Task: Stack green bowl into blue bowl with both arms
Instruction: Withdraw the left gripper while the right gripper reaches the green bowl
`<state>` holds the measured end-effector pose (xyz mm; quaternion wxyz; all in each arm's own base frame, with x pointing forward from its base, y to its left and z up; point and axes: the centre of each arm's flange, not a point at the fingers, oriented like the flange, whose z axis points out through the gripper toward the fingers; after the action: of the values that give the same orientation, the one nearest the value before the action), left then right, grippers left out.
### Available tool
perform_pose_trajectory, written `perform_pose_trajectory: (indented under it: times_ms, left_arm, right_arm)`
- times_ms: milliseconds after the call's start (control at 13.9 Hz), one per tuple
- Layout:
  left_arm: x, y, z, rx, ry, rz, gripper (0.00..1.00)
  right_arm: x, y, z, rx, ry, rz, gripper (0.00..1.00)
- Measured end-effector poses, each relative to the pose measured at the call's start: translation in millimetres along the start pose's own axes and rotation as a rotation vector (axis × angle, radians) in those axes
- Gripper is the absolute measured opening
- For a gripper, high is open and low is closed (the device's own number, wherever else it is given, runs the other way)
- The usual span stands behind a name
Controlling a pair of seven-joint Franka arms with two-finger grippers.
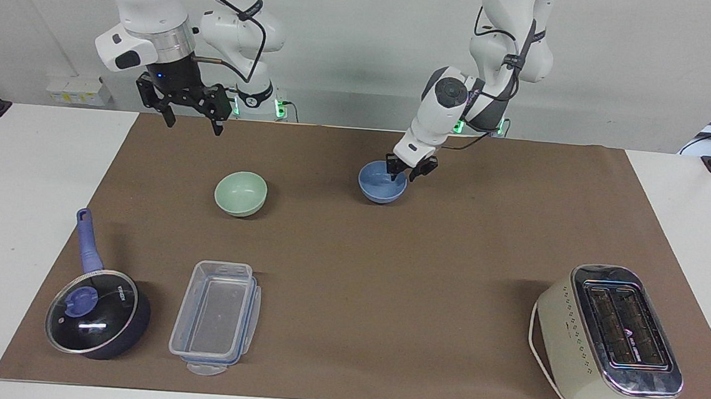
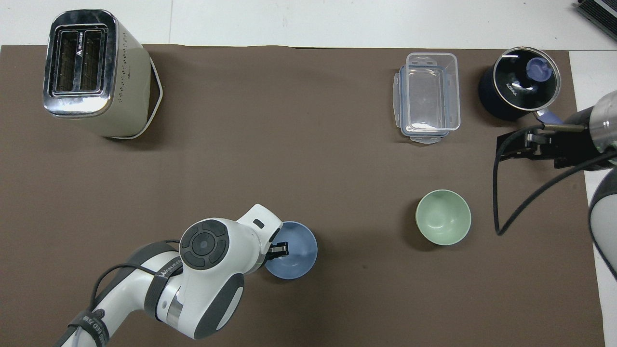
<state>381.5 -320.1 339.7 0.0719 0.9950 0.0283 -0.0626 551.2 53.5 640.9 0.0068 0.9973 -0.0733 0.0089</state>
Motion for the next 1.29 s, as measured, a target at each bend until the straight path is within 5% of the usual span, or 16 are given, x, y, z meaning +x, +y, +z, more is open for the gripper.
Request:
perform_pose_trajectory:
  times_ms: [215,789,1292]
  left_arm:
    - [6,1,-8,-0.012,0.012,-0.003,1.0]
    - [111,-89,-132,-0.069,0.075,0.128,1.0]
    - [139,-147,-218,0.006,0.085,0.178,1.0]
  right_arm:
    - [0,1,0,0.0,0.0,0.003,1.0]
    - [6,36,26,-0.004,0.004,-0.048,1.0]
    - [3,60,164,0.056,-0.032,-0.073,1.0]
